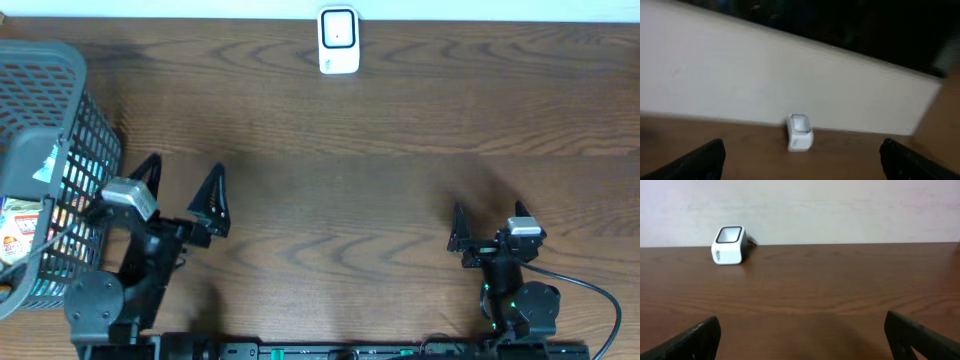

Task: Scan the item barcode
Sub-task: 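Move the left gripper over the basket and lower it inside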

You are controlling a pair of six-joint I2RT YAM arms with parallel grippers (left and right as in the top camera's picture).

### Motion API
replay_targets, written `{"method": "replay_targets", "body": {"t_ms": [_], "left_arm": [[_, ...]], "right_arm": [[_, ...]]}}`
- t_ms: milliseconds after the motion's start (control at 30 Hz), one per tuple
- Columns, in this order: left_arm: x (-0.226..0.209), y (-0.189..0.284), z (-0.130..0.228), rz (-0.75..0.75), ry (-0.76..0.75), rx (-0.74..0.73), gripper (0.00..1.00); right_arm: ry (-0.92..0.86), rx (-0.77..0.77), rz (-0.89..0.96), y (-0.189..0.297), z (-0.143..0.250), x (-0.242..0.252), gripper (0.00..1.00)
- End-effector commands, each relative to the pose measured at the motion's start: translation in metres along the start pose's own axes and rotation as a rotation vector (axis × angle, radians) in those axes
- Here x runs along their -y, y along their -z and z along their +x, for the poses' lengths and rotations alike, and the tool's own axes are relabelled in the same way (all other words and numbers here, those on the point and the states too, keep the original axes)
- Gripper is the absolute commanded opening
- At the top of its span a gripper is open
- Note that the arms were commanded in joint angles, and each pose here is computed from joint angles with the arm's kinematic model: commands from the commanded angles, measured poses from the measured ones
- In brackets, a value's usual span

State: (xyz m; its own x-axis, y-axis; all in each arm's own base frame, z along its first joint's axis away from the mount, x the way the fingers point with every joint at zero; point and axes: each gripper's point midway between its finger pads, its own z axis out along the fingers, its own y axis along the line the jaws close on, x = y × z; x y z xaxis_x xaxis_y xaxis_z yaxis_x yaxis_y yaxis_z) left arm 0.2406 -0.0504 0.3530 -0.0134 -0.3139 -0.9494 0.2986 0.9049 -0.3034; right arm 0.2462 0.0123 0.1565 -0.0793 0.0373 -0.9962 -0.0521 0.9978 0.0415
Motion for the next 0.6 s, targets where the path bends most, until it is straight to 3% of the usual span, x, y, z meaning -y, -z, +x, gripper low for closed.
{"method": "replay_targets", "body": {"t_ms": [0, 133, 267, 467, 567], "left_arm": [[0.029, 0.001, -0.028, 0.132, -0.038, 0.058, 0.98], [0.038, 0.005, -0.055, 0.149, -0.086, 0.137, 0.98], [0.041, 0.000, -0.072, 0.123, -0.063, 0.076, 0.98], [0.018, -0.013, -0.045, -0.086, 0.101, -0.437, 0.98], [0.014, -0.015, -0.034, -0.121, 0.106, -0.602, 0.98]], "right_arm": [[0.012, -0.006, -0.005, 0.000, 0.002, -0.001, 0.99], [0.012, -0.006, -0.005, 0.000, 0.002, -0.001, 0.99], [0.012, -0.006, -0.005, 0.000, 0.002, -0.001, 0.99], [0.012, -0.006, -0.005, 0.000, 0.002, -0.001, 0.99], [0.012, -0.006, -0.005, 0.000, 0.002, -0.001, 0.99]]}}
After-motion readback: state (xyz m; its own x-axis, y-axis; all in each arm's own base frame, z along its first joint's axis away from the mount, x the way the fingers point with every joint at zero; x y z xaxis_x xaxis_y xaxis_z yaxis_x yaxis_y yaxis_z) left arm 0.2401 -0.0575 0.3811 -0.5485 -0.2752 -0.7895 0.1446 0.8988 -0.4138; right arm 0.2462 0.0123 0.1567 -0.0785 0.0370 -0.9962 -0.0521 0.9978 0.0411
